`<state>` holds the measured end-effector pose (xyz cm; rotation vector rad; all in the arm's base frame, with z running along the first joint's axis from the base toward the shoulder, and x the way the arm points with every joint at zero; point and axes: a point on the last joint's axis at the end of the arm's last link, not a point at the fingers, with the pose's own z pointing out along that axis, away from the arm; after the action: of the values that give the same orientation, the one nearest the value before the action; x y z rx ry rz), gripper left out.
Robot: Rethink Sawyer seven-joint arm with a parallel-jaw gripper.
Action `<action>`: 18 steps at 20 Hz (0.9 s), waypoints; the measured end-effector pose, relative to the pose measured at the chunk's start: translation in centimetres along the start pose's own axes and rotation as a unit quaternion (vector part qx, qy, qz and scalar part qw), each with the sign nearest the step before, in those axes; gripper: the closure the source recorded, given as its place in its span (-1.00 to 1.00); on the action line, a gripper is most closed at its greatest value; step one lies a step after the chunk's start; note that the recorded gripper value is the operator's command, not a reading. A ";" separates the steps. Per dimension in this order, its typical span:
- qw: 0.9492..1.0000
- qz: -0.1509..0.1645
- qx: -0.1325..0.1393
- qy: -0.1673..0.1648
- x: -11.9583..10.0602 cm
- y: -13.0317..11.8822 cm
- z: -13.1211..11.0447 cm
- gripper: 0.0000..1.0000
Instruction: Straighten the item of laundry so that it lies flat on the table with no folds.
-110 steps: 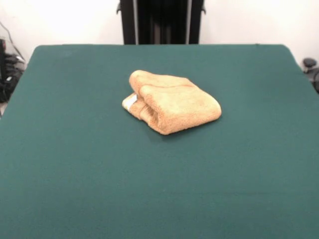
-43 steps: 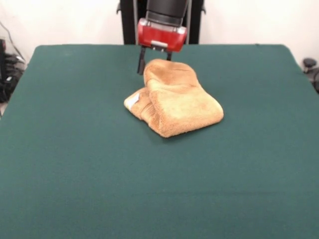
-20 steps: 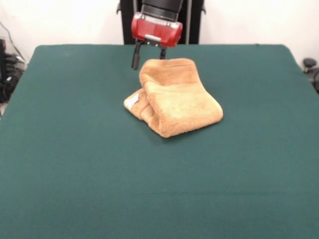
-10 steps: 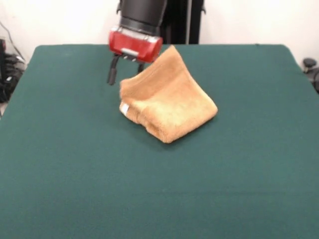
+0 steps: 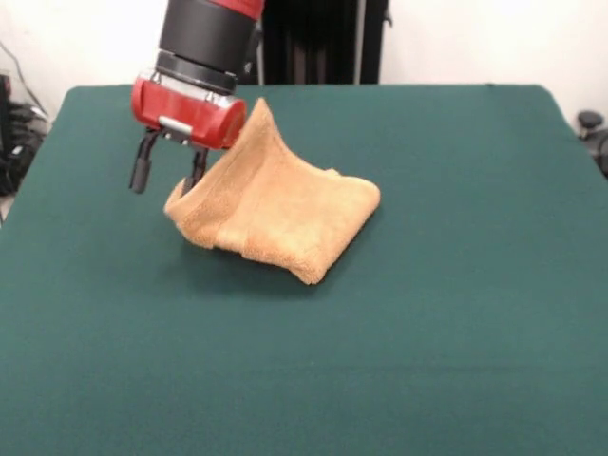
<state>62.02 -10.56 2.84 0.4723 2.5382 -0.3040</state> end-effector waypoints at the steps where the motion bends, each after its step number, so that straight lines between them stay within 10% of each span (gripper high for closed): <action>1: 1.000 -0.002 -0.001 -0.005 -0.5 0.2 0.2 -1.00; 18: 0.999 -0.019 0.009 -0.046 -3.9 2.7 -0.7 -1.00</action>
<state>65.83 -8.89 5.24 0.4083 2.4598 -0.3554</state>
